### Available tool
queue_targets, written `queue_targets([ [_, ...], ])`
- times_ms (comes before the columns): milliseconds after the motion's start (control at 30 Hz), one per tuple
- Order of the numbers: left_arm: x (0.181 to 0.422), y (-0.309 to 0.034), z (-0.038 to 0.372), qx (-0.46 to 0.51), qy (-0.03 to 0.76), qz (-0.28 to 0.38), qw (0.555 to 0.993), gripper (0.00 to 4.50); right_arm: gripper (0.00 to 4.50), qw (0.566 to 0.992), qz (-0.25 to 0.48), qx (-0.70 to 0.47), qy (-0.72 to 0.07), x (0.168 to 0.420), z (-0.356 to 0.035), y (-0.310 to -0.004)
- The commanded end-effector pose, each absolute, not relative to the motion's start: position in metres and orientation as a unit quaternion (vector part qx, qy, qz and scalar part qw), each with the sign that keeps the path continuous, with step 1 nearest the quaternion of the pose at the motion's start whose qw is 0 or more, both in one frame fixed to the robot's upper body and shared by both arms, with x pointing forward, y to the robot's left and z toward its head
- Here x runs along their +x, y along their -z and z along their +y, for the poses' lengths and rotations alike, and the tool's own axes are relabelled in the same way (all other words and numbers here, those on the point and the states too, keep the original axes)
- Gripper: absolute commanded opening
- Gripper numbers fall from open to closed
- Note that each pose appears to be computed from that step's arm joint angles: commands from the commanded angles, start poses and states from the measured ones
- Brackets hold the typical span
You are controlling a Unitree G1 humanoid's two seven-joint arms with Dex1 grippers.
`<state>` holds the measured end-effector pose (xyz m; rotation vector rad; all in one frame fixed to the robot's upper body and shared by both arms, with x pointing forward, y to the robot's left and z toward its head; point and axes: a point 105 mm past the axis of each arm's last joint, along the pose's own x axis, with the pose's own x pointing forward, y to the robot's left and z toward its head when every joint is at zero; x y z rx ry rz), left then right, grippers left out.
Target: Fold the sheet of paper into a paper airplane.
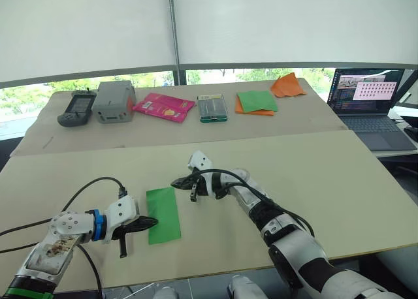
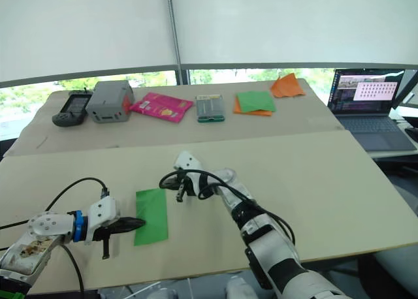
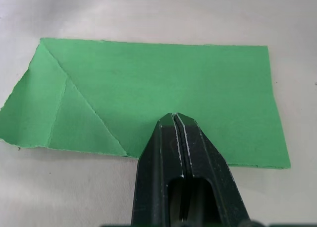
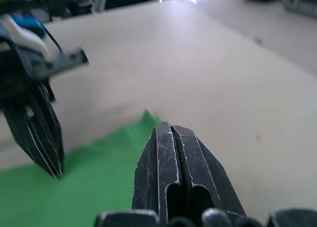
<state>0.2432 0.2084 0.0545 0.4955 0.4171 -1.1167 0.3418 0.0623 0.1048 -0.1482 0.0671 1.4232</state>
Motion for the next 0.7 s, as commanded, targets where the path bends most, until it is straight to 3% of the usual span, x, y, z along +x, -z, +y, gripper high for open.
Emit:
queue_targets([
  [33,0.235,-0.037,0.215,0.235,0.521,0.238,0.785,0.0,0.02,0.753,0.025,-0.092,-0.651,0.342,0.068,-0.104],
  [300,0.232,-0.038,0.217,0.238,0.517,0.238,0.787,0.0,0.02,0.766,0.083,-0.136,-0.622,0.349,0.067,-0.069],
  [700,0.232,-0.039,0.218,0.242,0.513,0.237,0.789,0.0,0.02,0.733,0.128,-0.151,-0.65,0.331,0.065,-0.041],
])
